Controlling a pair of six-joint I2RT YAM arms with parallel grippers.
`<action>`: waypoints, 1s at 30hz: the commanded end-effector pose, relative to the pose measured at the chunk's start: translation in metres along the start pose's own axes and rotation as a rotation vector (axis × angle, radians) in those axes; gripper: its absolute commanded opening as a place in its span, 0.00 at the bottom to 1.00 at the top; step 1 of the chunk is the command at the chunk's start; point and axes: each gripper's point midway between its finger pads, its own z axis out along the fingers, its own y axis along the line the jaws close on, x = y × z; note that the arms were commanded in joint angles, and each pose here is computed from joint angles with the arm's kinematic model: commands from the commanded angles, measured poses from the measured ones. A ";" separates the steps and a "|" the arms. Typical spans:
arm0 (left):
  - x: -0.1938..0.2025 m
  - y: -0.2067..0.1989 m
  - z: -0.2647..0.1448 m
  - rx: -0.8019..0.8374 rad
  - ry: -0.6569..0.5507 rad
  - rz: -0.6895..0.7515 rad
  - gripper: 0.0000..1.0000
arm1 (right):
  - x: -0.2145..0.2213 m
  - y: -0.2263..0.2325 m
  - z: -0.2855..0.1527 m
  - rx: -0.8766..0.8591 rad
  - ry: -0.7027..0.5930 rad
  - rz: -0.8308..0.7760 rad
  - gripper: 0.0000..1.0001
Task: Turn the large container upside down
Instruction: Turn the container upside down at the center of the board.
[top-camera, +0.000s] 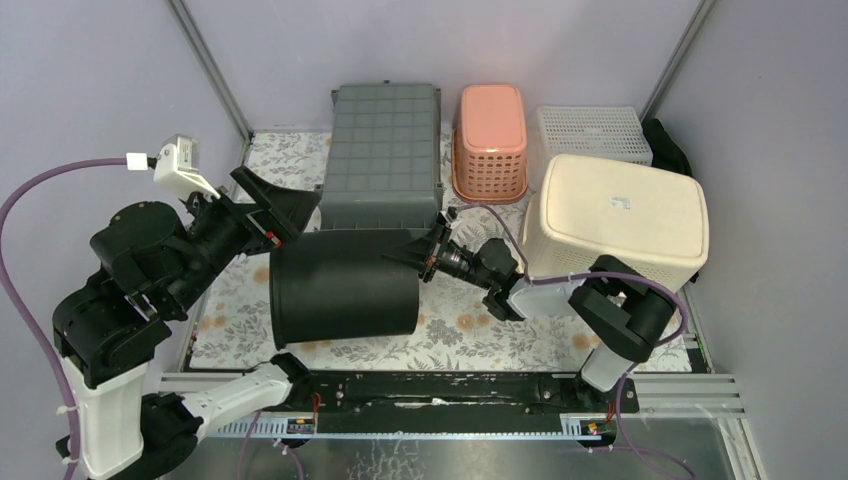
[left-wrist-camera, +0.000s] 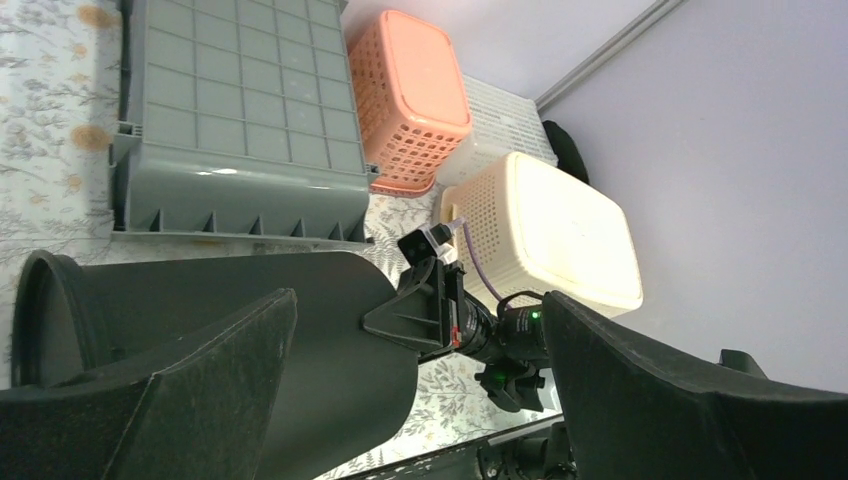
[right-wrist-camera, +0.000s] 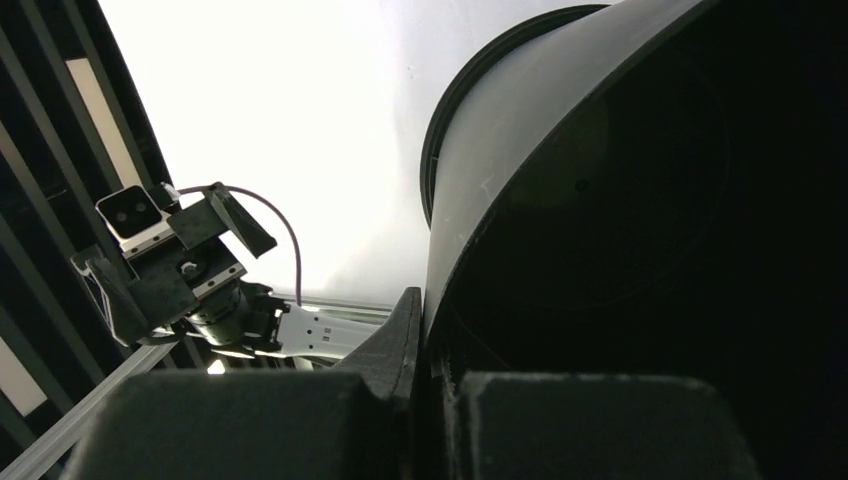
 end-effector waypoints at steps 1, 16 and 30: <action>-0.014 0.012 -0.005 -0.078 -0.043 0.035 1.00 | 0.016 0.081 -0.020 -0.342 0.053 -0.042 0.00; -0.004 0.060 0.007 -0.319 -0.053 0.106 1.00 | -0.001 0.053 0.024 -0.315 0.091 -0.057 0.00; -0.003 0.057 0.010 -0.317 -0.037 0.102 1.00 | 0.017 0.038 0.104 -0.418 0.126 0.050 0.00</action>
